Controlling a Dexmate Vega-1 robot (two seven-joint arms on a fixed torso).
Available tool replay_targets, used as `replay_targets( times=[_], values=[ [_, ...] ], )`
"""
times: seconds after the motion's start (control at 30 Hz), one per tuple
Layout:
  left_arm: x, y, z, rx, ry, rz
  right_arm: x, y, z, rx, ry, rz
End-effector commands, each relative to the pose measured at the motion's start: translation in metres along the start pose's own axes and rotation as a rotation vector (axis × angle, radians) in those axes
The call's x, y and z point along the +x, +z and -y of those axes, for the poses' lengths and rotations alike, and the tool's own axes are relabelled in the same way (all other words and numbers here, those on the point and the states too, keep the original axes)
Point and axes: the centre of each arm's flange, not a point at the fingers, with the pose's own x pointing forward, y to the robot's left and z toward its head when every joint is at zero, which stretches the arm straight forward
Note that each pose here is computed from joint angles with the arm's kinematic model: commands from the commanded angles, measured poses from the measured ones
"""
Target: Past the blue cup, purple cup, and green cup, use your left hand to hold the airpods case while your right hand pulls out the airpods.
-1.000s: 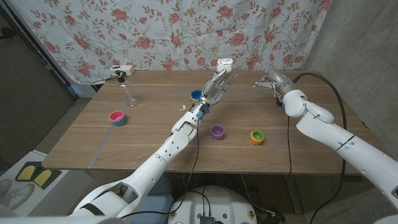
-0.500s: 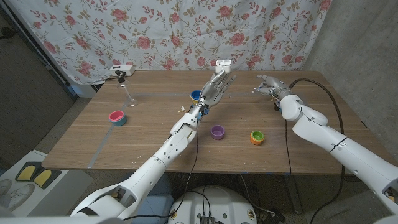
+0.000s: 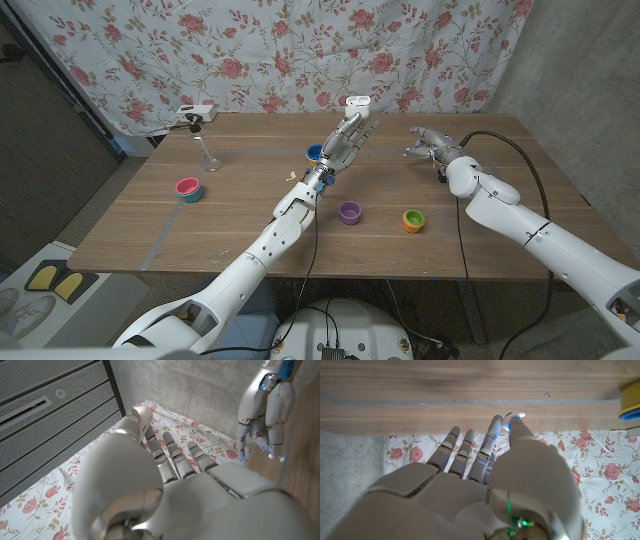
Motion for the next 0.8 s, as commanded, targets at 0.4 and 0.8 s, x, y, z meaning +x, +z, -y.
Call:
replay_targets(
  times=[0.4, 0.8],
  values=[
    [0.002, -0.001, 0.002, 0.000, -0.012, -0.008, -0.001, -0.002, -0.024, -0.057, 0.053, -0.007],
    [0.003, 0.000, 0.001, -0.001, -0.016, -0.006, -0.002, 0.001, -0.033, -0.093, 0.064, -0.001]
  ],
)
